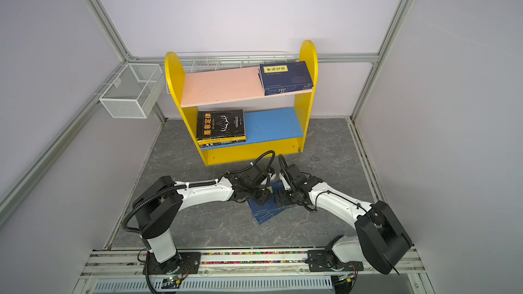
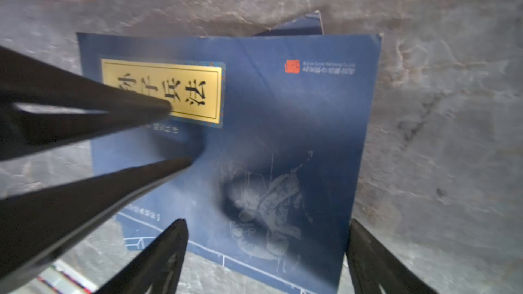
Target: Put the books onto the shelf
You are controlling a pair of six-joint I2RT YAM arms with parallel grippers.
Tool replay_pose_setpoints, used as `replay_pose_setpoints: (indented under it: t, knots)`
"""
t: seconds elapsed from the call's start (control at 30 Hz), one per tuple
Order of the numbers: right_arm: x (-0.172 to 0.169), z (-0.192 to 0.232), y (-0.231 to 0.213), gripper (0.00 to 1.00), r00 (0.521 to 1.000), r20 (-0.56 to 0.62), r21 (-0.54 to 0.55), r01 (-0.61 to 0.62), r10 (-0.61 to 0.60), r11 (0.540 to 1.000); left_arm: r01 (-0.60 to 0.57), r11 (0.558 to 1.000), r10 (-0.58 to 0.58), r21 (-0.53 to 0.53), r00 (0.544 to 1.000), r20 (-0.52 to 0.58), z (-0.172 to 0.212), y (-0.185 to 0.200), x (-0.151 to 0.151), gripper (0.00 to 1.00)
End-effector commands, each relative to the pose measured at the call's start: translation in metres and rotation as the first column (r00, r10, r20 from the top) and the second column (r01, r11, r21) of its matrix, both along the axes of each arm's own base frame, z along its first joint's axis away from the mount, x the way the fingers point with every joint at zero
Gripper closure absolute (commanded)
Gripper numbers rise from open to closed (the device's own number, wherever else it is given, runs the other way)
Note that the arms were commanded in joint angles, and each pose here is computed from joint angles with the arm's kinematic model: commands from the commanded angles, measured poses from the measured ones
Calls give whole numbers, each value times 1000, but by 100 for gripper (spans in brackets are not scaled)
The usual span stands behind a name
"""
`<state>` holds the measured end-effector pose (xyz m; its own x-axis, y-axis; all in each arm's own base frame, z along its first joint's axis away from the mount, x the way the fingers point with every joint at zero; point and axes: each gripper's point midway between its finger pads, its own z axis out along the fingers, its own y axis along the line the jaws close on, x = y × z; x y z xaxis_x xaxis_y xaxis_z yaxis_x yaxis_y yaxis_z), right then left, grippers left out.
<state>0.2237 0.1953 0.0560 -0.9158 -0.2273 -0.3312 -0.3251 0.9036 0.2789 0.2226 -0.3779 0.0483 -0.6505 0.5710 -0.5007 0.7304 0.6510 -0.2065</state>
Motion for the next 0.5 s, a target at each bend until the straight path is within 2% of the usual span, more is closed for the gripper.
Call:
replay_pose_setpoints:
  t: [0.0,0.1,0.27,0.37,0.47]
  knots:
    - [4,28,25,12,996,65,163,-70,60,984,13,1000,-12,17,999,-34,-10,-2,-6,73]
    - [7,38,20,12,994,103,204,-42,21,978,15,1000,-15,13,999,-33,-11,-3,-5,78]
    - [20,30,-25,12,982,126,72,129,-137,989,-96,995,96,-15,995,4,1,10,13,78]
    - [15,18,-37,11,985,97,11,140,-140,990,-183,980,182,-80,983,-18,15,29,27,77]
    - [6,3,-32,11,992,33,20,120,-121,993,-240,965,238,-107,971,-38,21,51,33,77]
